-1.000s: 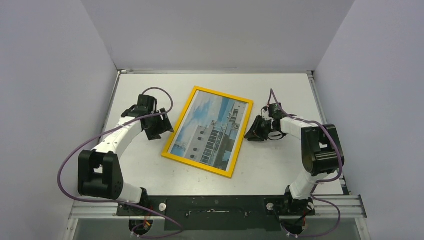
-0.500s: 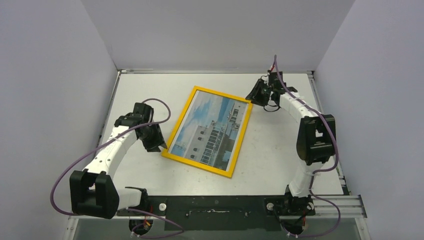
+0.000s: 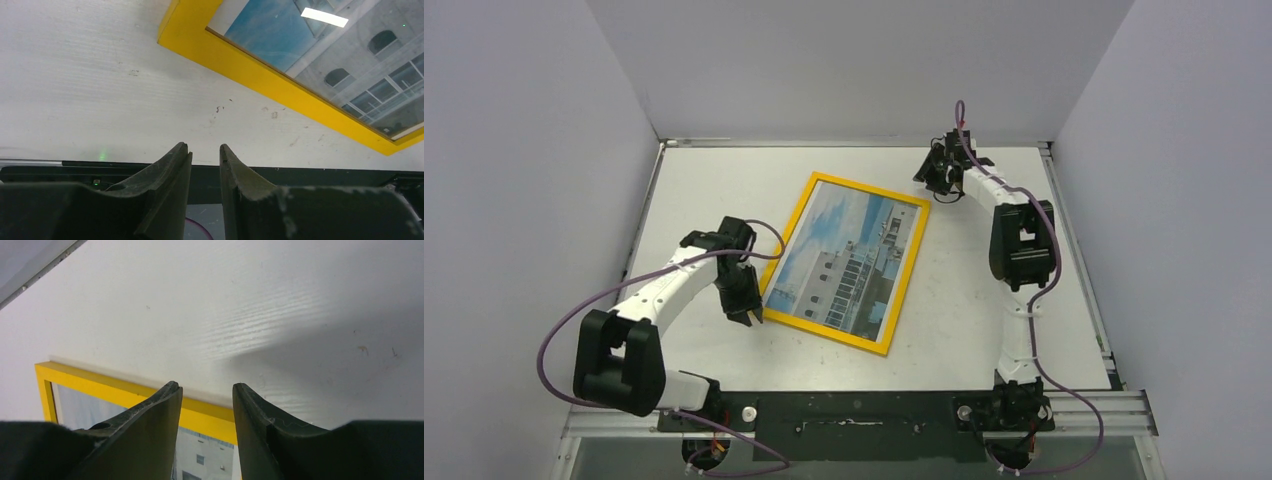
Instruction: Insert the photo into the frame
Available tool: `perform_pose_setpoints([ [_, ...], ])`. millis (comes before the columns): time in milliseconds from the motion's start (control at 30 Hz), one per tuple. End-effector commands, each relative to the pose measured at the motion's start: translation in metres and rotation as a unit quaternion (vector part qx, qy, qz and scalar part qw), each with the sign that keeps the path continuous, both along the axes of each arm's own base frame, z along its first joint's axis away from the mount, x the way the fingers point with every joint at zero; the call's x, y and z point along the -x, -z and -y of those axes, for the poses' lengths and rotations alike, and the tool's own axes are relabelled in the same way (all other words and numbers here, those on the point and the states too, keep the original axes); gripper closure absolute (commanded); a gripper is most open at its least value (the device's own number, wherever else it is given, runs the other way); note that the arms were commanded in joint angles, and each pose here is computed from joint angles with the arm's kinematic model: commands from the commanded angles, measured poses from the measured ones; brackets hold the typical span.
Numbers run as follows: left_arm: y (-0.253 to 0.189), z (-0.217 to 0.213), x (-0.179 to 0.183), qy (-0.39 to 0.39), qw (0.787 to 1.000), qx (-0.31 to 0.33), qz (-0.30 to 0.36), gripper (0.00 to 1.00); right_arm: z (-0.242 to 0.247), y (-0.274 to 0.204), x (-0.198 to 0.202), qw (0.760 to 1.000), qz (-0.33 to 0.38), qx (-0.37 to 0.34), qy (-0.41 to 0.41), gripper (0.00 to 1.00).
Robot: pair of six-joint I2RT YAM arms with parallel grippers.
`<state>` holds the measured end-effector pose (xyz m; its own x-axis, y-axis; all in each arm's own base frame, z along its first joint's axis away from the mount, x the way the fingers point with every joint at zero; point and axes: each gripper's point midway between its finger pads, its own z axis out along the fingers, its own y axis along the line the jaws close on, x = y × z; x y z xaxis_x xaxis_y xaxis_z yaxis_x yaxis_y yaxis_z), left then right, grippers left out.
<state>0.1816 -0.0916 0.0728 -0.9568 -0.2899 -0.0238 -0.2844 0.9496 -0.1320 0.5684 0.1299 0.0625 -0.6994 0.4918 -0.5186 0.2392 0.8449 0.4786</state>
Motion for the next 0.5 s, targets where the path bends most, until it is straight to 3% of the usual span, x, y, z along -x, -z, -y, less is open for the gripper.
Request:
perform_pose_setpoints([
  [0, 0.005, -0.004, -0.008, 0.003, 1.000, -0.023, 0.006, 0.74, 0.008, -0.005, -0.016, 1.000, 0.018, 0.019, -0.004, 0.57],
  [133, 0.015, 0.007, -0.012, 0.016, 1.000, -0.008, 0.010, 0.75, 0.001, 0.014, -0.009, 1.000, -0.007, 0.008, -0.026, 0.56],
  [300, 0.028, 0.002, -0.010, 0.026, 0.999, -0.041, -0.003, 0.89, -0.005, 0.018, 0.000, 0.999, -0.017, -0.004, -0.048, 0.55],
  [467, 0.040, 0.001, -0.009, 0.019, 0.999, -0.050, -0.008, 0.89, -0.002, 0.020, 0.009, 0.998, -0.028, -0.011, -0.061, 0.52],
])
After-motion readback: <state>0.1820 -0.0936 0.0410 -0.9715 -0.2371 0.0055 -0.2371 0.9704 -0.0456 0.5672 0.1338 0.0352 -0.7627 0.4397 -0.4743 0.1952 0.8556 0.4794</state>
